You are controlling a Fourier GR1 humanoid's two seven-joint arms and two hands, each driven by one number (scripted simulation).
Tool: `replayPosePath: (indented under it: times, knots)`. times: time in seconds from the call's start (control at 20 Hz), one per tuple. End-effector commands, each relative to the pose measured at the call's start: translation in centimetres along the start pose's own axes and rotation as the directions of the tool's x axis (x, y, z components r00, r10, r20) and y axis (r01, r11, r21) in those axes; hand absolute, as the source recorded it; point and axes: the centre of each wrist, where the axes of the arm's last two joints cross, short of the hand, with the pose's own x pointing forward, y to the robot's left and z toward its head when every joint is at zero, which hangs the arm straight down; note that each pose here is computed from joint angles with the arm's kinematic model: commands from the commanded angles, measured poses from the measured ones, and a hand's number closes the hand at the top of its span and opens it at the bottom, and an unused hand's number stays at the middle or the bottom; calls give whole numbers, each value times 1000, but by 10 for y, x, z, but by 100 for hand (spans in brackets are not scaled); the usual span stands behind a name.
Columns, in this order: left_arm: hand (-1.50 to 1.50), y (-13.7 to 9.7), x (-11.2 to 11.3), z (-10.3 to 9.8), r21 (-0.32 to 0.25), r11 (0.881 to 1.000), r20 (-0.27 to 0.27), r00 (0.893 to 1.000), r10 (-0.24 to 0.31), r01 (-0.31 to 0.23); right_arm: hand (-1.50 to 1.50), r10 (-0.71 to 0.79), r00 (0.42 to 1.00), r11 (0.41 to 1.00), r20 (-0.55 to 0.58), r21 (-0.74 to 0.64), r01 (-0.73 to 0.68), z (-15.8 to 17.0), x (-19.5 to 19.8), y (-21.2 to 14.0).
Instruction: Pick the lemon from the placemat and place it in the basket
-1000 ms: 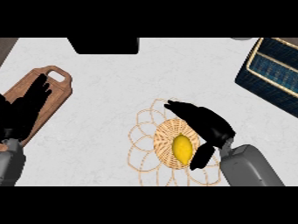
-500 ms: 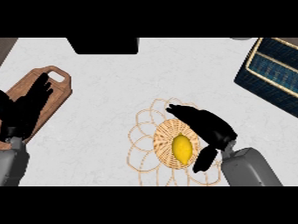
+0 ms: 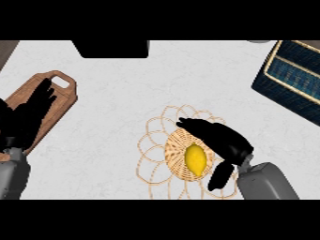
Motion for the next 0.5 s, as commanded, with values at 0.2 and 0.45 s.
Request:
replayPosePath:
  times: [0.2,0.45]
  knots:
    - [0,-3,-11,4,2,1000,3,1000,-1,1,-150,75,996,997,-55,3,-75,-13,-3,24]
    - [0,-13,-10,-12,17,1000,-5,1000,-5,5,-150,91,994,996,-62,-7,-92,-15,7,36]
